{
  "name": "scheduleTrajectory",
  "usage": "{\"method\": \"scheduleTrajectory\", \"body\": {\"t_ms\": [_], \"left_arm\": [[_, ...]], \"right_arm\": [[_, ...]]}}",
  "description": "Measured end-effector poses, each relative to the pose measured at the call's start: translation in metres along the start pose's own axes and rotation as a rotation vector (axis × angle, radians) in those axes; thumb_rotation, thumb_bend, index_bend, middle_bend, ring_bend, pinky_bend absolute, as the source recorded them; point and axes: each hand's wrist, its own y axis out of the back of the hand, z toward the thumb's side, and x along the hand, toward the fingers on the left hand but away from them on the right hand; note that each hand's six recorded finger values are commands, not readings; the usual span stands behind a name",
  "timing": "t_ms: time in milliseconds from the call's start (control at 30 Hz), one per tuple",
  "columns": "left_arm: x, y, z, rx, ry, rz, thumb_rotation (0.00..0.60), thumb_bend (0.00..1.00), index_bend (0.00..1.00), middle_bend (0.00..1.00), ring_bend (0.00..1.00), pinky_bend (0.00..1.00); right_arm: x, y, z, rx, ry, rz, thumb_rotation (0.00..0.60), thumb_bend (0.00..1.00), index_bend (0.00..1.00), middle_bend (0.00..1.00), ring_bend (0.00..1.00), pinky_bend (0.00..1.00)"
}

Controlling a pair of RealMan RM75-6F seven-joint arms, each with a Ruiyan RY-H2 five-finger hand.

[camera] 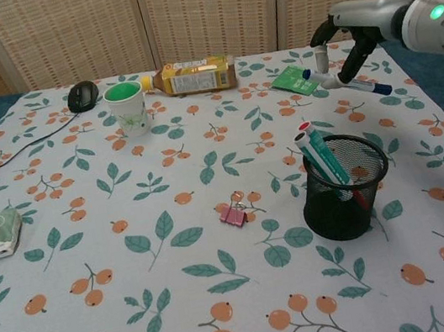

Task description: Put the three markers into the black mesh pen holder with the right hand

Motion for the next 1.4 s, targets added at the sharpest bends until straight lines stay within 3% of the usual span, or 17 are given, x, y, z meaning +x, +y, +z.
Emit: {"method": "scheduleTrajectory", "body": {"t_ms": [233, 367, 600, 833, 1033, 1300, 1333, 1400], "left_arm": [[0.003, -0.006, 0.001, 0.011, 0.009, -0.018, 0.600, 0.45, 0.00, 0.07, 0.05, 0.22], [0.004, -0.008, 0.002, 0.016, 0.011, -0.021, 0.600, 0.45, 0.00, 0.07, 0.05, 0.22], [0.004, -0.007, 0.002, 0.012, 0.010, -0.017, 0.600, 0.45, 0.00, 0.07, 0.05, 0.22], [0.001, -0.002, 0.003, 0.003, -0.001, -0.005, 0.600, 0.45, 0.00, 0.07, 0.05, 0.22], [-0.001, 0.004, 0.000, -0.007, 0.002, 0.012, 0.600, 0.45, 0.00, 0.07, 0.05, 0.22], [-0.002, 0.006, -0.001, -0.007, 0.003, 0.019, 0.600, 0.45, 0.00, 0.07, 0.05, 0.22], [-0.002, 0.006, -0.001, -0.007, 0.003, 0.019, 0.600, 0.45, 0.00, 0.07, 0.05, 0.22], [-0.002, 0.006, -0.001, -0.007, 0.004, 0.017, 0.600, 0.45, 0.00, 0.07, 0.05, 0.22]], "right_arm": [[0.054, 0.036, 0.012, -0.215, 0.112, -0.032, 0.600, 0.30, 0.62, 0.14, 0.00, 0.00], [0.076, 0.041, 0.014, -0.305, 0.156, -0.036, 0.600, 0.30, 0.62, 0.14, 0.00, 0.00], [0.100, 0.027, 0.011, -0.488, 0.177, -0.005, 0.600, 0.29, 0.62, 0.14, 0.00, 0.00], [0.113, -0.006, 0.026, -0.631, 0.254, -0.012, 0.600, 0.29, 0.62, 0.14, 0.00, 0.00], [0.119, -0.024, 0.042, -0.644, 0.297, -0.005, 0.600, 0.29, 0.62, 0.14, 0.00, 0.00], [0.120, -0.046, 0.035, -0.641, 0.272, 0.019, 0.600, 0.29, 0.61, 0.13, 0.00, 0.00], [0.121, -0.049, 0.033, -0.630, 0.271, 0.023, 0.600, 0.28, 0.58, 0.12, 0.00, 0.00], [0.122, -0.055, 0.030, -0.608, 0.270, 0.036, 0.600, 0.25, 0.39, 0.05, 0.00, 0.00]]}}
